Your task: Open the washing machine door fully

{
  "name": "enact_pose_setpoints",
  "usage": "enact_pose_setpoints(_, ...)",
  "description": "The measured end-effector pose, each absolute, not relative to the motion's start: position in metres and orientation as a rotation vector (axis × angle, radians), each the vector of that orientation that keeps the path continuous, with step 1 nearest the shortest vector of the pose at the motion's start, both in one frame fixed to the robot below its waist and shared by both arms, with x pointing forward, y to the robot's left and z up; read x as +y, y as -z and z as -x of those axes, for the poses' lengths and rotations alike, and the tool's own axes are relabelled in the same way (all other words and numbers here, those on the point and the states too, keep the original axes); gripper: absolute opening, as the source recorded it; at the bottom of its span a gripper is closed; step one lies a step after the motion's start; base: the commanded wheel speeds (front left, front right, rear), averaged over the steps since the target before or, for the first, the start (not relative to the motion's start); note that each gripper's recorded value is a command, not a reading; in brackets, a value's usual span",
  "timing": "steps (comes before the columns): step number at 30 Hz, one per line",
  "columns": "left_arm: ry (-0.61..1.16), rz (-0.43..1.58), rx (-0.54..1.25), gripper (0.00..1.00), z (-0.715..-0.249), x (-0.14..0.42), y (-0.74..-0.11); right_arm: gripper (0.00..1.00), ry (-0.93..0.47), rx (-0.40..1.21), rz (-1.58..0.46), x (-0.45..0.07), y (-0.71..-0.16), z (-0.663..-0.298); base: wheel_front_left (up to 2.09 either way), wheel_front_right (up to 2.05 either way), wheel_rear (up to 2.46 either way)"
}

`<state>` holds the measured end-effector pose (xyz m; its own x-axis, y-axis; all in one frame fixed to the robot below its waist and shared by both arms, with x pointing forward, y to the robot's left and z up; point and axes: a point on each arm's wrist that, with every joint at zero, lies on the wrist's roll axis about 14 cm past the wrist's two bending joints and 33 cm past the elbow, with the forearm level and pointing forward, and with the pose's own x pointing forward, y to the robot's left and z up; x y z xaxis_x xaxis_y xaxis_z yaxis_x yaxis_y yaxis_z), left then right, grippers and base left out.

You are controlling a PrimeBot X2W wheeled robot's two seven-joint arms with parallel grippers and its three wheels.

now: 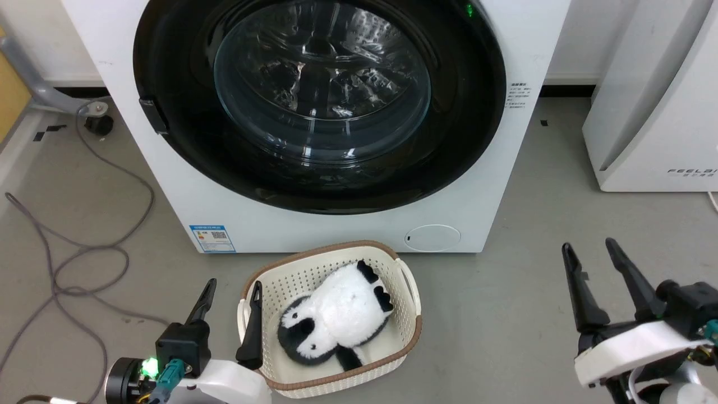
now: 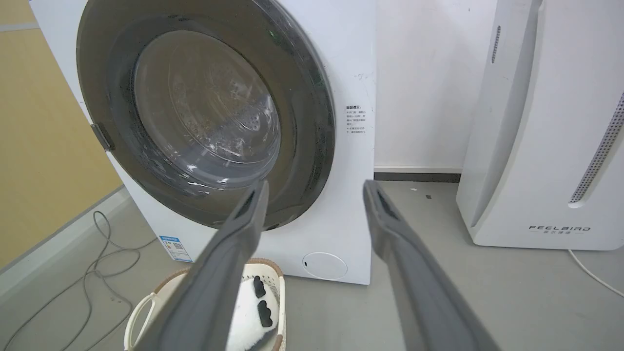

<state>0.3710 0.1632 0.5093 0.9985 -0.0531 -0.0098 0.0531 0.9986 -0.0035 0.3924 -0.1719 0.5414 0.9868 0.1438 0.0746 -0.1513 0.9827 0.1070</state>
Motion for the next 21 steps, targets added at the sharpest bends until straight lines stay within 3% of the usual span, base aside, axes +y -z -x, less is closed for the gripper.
enact_pose_setpoints(18, 0.052, 0.023, 0.017, 1.00, -0.379, 0.164, -0.500, 1.00, -0.167, -0.121, -0.260, -0.181, -0.566, -0.440, 0.00, 0.00, 0.00)
enact_pose_setpoints(19, 0.052, 0.024, 0.016, 1.00, -0.380, 0.164, -0.500, 0.44, -0.168, -0.121, -0.275, -0.181, -0.567, -0.442, 0.00, 0.00, 0.00)
enact_pose_setpoints(20, 0.052, 0.025, 0.013, 1.00, -0.381, 0.164, -0.500, 0.00, -0.168, -0.119, -0.288, -0.181, -0.567, -0.445, 0.00, 0.00, 0.00)
enact_pose_setpoints(21, 0.051, 0.030, 0.011, 1.00, -0.382, 0.164, -0.500, 0.00, -0.166, -0.118, -0.306, -0.182, -0.568, -0.448, 0.00, 0.00, 0.00)
